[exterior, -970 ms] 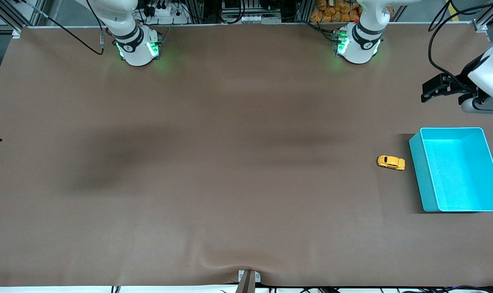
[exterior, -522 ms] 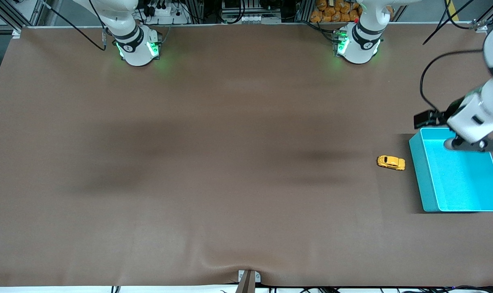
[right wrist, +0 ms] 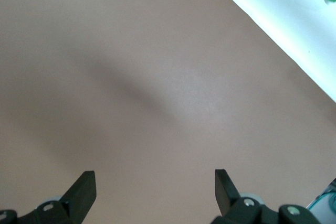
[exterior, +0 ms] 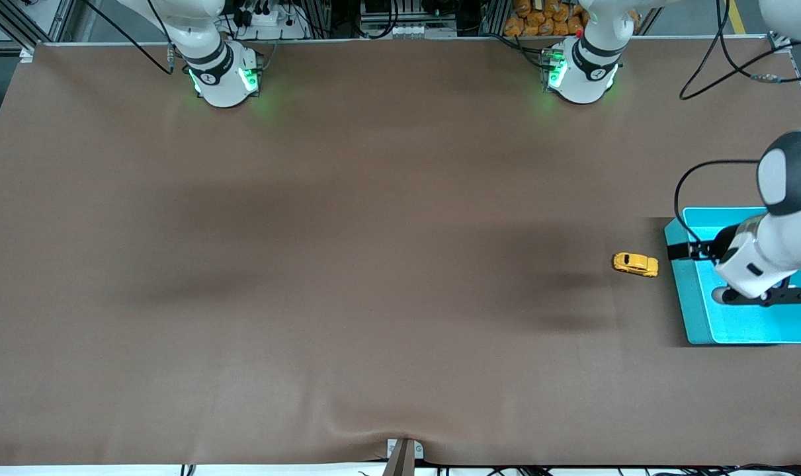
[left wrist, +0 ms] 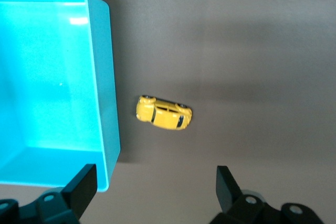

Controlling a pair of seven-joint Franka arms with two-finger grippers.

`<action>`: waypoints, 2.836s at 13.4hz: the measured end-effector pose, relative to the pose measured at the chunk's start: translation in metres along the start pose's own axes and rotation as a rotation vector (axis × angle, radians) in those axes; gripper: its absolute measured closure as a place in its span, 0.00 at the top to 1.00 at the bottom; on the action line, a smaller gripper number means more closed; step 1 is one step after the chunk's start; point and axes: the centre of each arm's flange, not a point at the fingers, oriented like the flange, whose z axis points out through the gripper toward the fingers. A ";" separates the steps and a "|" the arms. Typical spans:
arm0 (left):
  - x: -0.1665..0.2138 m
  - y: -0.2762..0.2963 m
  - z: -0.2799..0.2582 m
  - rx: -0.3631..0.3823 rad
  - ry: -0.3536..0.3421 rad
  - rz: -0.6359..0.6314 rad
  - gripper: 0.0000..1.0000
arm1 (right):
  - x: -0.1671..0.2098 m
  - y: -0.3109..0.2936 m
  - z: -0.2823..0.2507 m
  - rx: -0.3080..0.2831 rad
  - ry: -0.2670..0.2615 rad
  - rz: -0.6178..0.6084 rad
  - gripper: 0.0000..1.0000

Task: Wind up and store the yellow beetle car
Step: 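Reach the left gripper down toward the yellow car beside the bin, then grasp the yellow car with the left gripper and lift it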

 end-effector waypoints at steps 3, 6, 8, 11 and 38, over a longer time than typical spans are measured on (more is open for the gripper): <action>0.017 0.003 0.040 -0.004 -0.015 -0.106 1.00 | 0.028 -0.028 -0.009 -0.018 -0.021 0.182 1.00; 0.014 0.005 0.064 -0.008 0.006 -0.163 1.00 | 0.034 -0.056 -0.018 0.015 -0.077 0.395 1.00; 0.000 -0.002 0.077 -0.014 0.032 -0.221 1.00 | 0.028 -0.064 -0.030 0.016 -0.082 0.485 1.00; -0.032 -0.002 0.104 -0.020 0.049 -0.370 1.00 | 0.020 -0.079 -0.032 0.022 -0.084 0.535 1.00; -0.066 -0.017 0.239 -0.223 0.183 -1.300 0.48 | -0.003 -0.169 -0.021 -0.030 -0.068 0.623 1.00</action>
